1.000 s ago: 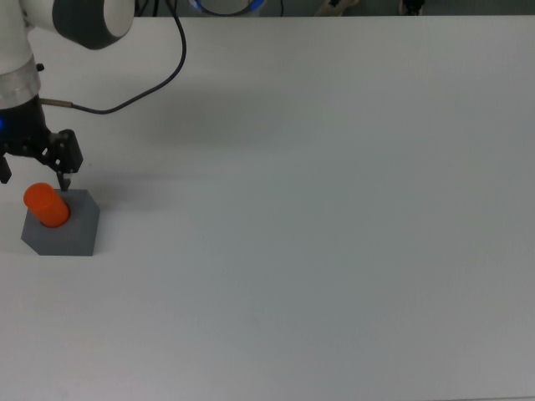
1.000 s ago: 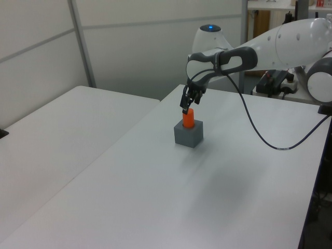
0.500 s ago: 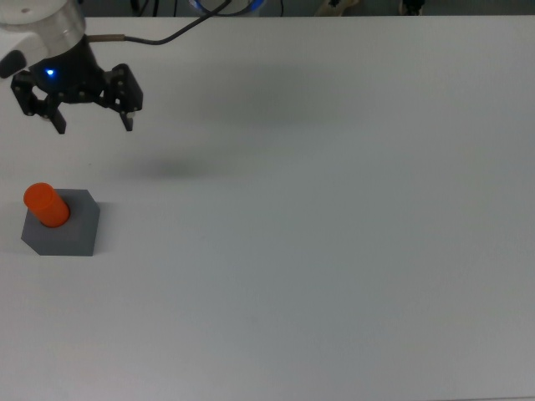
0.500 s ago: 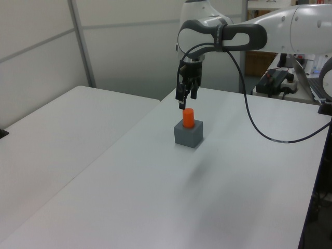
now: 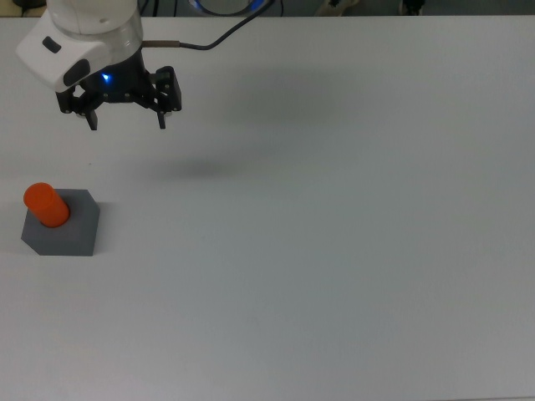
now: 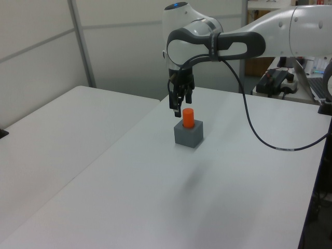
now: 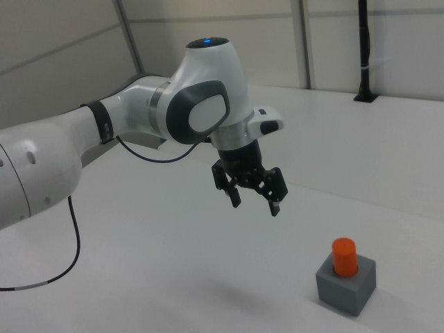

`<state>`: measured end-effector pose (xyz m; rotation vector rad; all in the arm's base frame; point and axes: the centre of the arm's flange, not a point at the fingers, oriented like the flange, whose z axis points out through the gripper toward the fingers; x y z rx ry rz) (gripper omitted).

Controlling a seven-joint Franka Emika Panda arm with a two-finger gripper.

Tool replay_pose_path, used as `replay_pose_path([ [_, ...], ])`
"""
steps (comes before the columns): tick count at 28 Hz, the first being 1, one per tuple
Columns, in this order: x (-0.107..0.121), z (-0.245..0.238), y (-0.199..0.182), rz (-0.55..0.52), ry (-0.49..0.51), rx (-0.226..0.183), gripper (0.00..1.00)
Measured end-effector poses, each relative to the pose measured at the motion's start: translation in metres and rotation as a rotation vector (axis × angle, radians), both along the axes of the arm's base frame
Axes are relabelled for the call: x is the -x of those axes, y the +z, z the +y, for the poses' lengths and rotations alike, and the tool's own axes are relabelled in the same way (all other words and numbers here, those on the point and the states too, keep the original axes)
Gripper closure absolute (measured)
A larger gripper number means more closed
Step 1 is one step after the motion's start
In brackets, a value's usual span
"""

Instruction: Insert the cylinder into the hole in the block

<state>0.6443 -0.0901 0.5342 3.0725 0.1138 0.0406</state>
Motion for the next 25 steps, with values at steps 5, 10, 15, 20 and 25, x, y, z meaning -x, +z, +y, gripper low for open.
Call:
replay_pose_path([
  [5, 0.0002, -0.0011, -0.0003, 0.001, -0.002, 0.0, 0.0],
  [10, 0.0004, -0.0011, -0.0004, 0.002, -0.002, 0.0, 0.0],
  [15, 0.0036, -0.0009, -0.0032, 0.032, -0.004, -0.004, 0.0],
  [20, 0.0042, -0.0008, -0.0037, 0.038, -0.004, -0.005, 0.0],
  [25, 0.0042, -0.0008, -0.0037, 0.038, -0.004, -0.005, 0.0],
])
